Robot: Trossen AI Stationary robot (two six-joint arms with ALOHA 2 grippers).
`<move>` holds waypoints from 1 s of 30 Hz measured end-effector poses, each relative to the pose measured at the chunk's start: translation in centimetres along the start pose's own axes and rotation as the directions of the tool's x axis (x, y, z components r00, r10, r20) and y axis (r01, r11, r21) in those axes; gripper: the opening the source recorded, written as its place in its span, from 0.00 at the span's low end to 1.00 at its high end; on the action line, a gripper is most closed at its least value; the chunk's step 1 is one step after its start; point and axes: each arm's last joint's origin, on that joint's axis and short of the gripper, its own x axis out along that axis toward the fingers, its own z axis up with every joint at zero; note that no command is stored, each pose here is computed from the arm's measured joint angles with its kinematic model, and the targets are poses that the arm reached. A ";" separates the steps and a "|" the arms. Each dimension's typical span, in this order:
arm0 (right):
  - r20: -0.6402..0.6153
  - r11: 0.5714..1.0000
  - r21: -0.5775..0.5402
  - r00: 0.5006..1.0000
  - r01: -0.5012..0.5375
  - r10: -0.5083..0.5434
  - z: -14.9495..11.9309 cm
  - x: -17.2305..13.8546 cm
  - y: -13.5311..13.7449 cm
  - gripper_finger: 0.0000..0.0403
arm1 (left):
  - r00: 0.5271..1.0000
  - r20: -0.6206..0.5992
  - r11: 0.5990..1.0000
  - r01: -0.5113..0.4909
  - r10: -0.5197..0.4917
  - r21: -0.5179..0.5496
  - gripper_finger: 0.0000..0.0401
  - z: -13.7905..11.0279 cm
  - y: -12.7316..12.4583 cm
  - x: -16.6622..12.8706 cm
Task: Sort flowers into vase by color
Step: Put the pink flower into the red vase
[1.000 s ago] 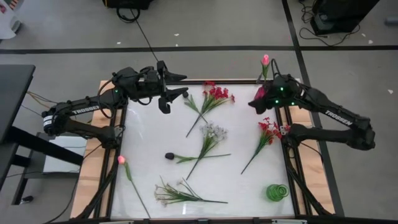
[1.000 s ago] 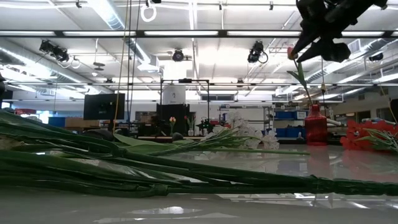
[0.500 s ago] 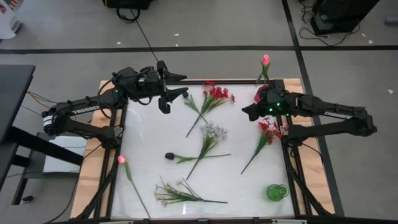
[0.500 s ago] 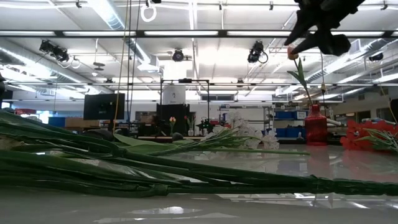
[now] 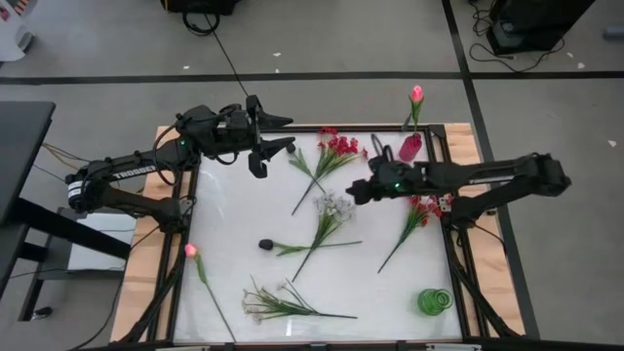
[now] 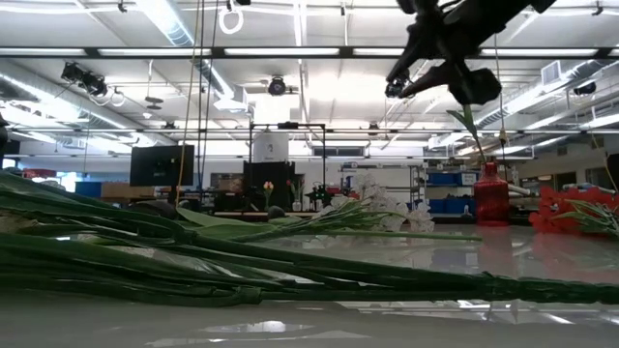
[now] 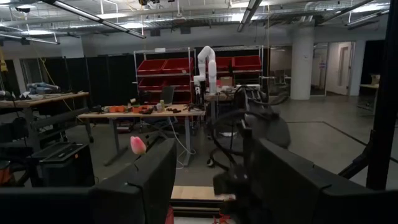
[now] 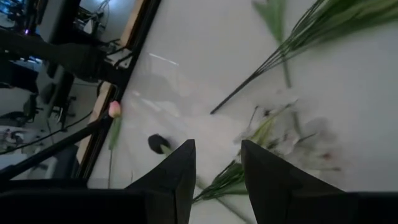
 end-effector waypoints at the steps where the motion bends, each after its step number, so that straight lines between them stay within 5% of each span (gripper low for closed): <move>1: -0.007 1.000 0.008 1.000 -0.004 0.004 -0.3 0.4 0.2 0.34 | 1.000 -0.001 1.000 0.000 0.000 0.000 0.56 0.0 0.0 0.0; 20: -0.067 0.983 0.176 0.996 -0.043 0.055 -2.5 1.2 1.3 0.34 | 1.000 0.000 1.000 0.000 0.000 -0.008 0.56 0.0 0.0 0.0; 30: -0.079 0.986 0.161 0.996 -0.030 0.043 -3.6 0.9 1.5 0.34 | 1.000 0.007 0.967 0.002 0.000 -0.255 0.56 0.1 0.0 0.0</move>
